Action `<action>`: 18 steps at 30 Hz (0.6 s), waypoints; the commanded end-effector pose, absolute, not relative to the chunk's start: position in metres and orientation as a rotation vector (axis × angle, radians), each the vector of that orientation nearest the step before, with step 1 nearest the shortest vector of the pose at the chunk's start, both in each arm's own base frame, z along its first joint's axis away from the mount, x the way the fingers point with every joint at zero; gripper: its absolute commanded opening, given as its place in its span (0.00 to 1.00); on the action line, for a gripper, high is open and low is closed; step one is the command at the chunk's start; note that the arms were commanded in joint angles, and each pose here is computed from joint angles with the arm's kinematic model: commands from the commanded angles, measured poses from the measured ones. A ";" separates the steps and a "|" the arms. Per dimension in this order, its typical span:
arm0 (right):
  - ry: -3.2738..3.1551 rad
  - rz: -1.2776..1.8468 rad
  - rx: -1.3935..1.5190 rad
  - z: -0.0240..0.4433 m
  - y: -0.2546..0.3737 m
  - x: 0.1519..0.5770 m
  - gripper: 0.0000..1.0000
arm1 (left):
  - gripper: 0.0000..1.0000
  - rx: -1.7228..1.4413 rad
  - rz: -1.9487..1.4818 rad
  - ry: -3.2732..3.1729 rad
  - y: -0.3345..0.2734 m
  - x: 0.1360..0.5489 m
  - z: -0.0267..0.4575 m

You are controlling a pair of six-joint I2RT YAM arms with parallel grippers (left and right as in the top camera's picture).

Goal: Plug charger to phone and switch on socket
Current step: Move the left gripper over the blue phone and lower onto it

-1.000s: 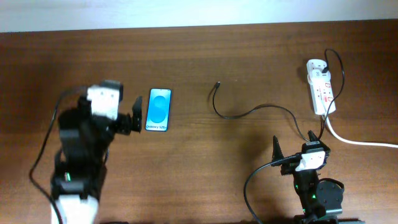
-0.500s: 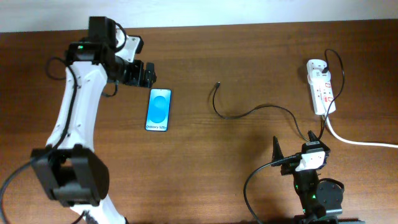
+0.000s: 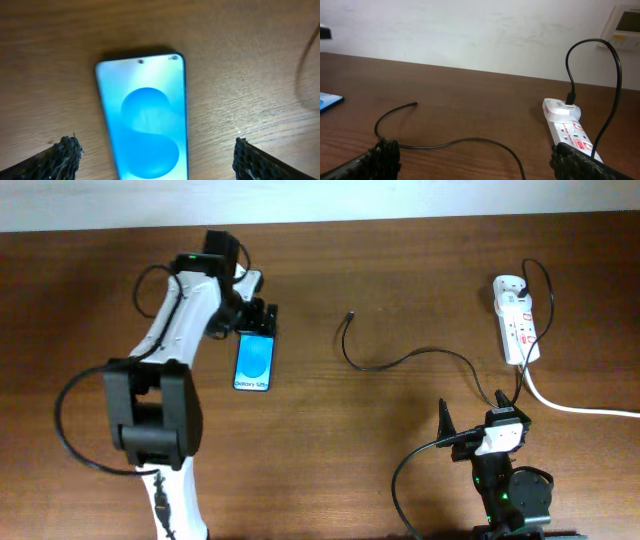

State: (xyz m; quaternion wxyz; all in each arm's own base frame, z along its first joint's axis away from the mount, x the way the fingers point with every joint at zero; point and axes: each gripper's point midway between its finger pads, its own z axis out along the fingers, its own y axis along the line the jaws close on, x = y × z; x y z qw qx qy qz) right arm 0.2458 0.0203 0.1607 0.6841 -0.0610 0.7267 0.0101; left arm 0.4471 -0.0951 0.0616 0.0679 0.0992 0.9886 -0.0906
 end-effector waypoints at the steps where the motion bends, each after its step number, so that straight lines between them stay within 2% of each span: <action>1: 1.583 0.040 -0.151 0.170 0.025 0.246 0.98 | 1.00 0.185 -0.139 3.042 -0.082 0.447 0.041; 11: 1.572 0.096 -0.206 0.172 0.037 0.244 0.99 | 1.00 0.271 -0.093 3.157 -0.103 0.425 0.007; 18: 1.572 0.096 -0.206 0.172 0.037 0.244 0.99 | 1.00 0.191 -0.015 3.243 -0.094 0.411 -0.009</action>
